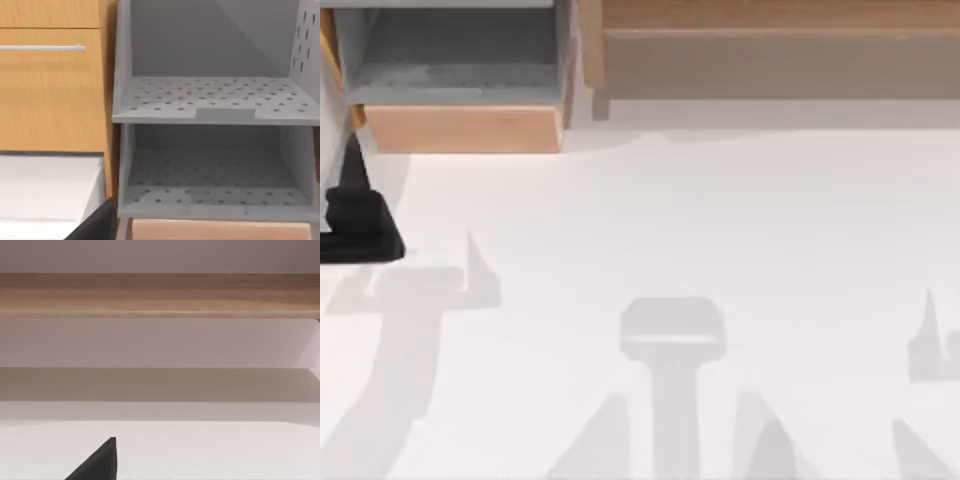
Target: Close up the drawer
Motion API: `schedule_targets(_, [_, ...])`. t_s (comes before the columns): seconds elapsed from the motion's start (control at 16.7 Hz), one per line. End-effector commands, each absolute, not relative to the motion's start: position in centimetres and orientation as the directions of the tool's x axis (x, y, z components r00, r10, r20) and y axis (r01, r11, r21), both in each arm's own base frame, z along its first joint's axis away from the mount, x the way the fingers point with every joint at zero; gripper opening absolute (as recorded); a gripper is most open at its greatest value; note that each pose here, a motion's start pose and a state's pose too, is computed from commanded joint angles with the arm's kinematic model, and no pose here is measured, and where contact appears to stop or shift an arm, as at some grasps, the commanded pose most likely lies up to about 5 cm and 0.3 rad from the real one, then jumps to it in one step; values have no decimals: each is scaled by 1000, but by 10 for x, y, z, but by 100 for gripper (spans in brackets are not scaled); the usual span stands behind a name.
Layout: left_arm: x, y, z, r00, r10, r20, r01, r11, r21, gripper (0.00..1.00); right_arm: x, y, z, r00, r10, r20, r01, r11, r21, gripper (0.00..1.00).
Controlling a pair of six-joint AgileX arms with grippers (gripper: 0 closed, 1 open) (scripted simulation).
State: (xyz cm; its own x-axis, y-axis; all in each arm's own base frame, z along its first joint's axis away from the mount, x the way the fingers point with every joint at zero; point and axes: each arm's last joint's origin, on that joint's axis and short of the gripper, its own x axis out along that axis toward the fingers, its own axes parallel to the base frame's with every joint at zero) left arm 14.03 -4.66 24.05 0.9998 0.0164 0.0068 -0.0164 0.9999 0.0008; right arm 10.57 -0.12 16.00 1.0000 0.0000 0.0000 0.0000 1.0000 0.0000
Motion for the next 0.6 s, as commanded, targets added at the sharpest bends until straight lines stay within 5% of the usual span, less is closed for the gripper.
schedule_targets(0.6, [170, -112, 273, 1000, 0, 0, 0, 1000, 0, 100, 106, -1, 160, 1000, 0, 0, 0, 1000, 0, 100])
